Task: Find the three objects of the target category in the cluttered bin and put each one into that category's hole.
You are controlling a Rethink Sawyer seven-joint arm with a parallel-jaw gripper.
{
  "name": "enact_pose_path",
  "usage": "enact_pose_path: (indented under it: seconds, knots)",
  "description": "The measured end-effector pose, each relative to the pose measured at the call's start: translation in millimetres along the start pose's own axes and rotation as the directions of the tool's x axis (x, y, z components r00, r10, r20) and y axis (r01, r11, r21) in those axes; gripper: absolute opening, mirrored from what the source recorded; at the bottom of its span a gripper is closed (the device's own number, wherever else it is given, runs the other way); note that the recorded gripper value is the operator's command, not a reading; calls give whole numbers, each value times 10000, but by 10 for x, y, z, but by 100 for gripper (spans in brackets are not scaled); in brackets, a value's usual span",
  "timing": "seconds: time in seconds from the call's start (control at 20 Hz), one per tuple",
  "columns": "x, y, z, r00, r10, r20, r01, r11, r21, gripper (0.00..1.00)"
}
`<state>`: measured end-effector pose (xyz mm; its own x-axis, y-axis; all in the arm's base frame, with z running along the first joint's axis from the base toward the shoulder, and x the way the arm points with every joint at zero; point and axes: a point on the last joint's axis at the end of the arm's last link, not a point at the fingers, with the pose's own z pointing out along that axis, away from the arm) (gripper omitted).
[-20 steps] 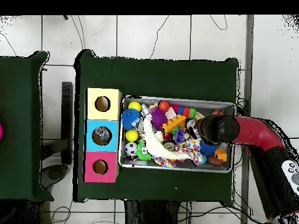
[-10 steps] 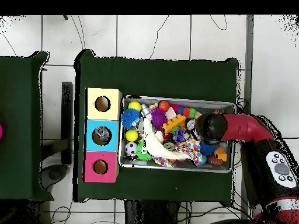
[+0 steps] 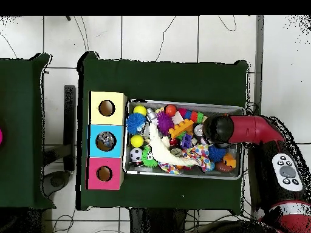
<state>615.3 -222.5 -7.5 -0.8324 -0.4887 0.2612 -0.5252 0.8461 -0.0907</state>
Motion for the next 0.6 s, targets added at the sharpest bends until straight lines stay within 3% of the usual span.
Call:
enact_pose_path:
  seconds: [0.6]
  knots:
    - [360,-275,94,9990,396,-225,-376,9959,820,100]
